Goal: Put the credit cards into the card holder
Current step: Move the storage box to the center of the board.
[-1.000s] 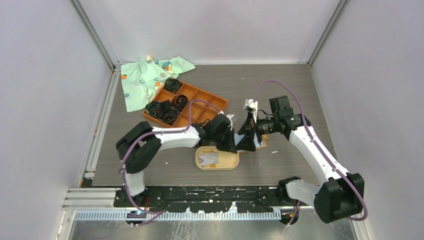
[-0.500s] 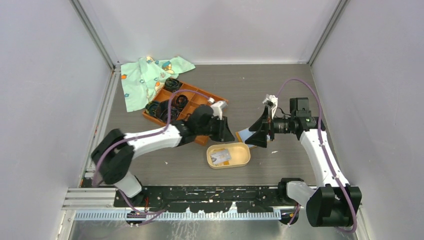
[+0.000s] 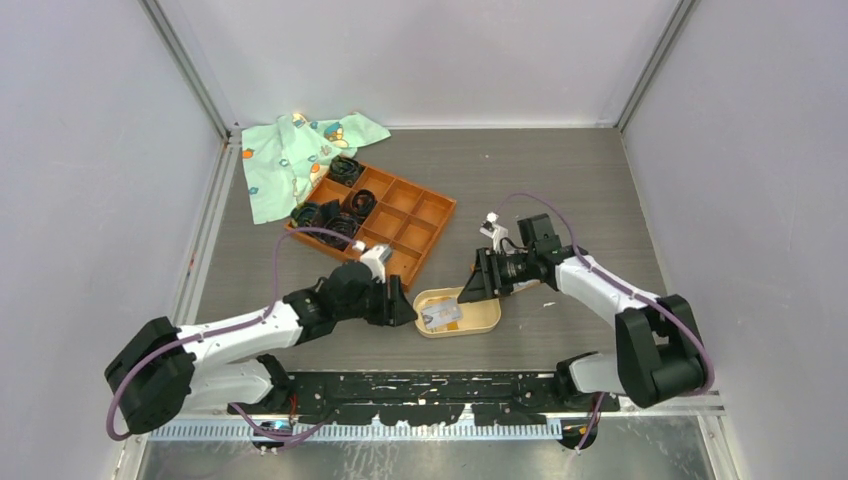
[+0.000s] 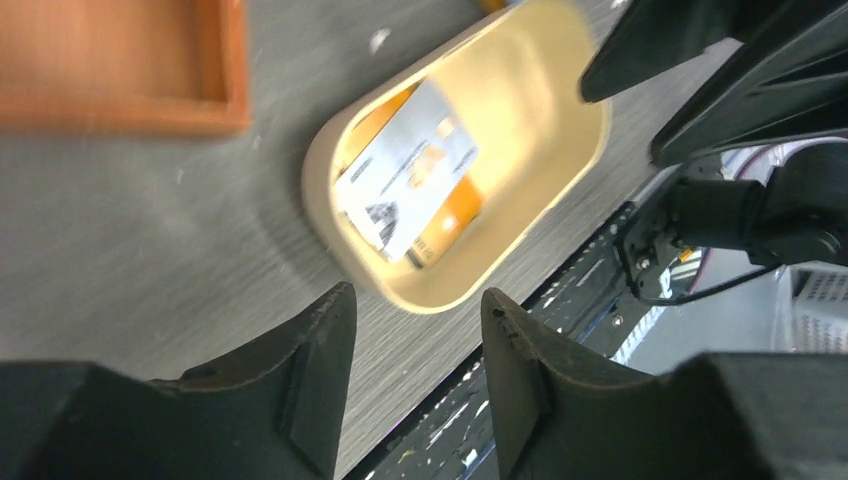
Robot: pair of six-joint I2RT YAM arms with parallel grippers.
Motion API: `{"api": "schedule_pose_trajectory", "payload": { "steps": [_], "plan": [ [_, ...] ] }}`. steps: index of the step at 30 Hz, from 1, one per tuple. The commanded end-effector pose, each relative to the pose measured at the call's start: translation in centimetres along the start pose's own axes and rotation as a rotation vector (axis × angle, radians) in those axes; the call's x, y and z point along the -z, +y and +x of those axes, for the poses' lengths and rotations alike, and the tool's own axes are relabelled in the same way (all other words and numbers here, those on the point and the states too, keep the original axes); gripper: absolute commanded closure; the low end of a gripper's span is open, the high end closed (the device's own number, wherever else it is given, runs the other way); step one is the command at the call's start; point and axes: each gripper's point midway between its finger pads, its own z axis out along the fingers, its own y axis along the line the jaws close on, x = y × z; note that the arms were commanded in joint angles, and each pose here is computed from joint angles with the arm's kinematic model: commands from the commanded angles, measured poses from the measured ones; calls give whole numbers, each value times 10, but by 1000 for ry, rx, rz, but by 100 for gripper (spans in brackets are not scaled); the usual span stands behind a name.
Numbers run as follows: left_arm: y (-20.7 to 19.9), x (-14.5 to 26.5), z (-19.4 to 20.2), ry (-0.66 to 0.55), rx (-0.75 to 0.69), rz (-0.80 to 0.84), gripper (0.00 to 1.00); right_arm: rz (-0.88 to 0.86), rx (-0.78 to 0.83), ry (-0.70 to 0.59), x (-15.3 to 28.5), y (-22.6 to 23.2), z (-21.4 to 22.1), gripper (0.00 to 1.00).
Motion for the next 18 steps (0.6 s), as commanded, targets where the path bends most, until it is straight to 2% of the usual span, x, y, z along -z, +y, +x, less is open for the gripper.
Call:
{"api": "schedule_pose_trajectory", "payload": {
  "steps": [1,2,3,4,8,14,18],
  "plan": [
    [-2,-8,-5,-110,210,18,49,101,-163,-111,-25,-18,-23,41],
    [-3,-8,-5,-121,219,10,49,146,-162,-93,-29,-24,-19,34],
    [-6,-8,-5,-127,218,9,49,184,-158,-80,-33,-29,-15,13],
    [-5,-9,-7,-143,219,-15,48,217,-144,-70,-37,-32,-13,2],
    [-6,-15,-5,-141,239,-47,48,306,-107,-60,-40,-48,-10,1],
    [-4,-18,-5,-141,255,-71,49,321,-113,-60,-43,-51,-10,0],
    [-7,-24,-5,-122,250,-67,51,350,-105,-42,-47,-58,-5,8]
  ]
}}
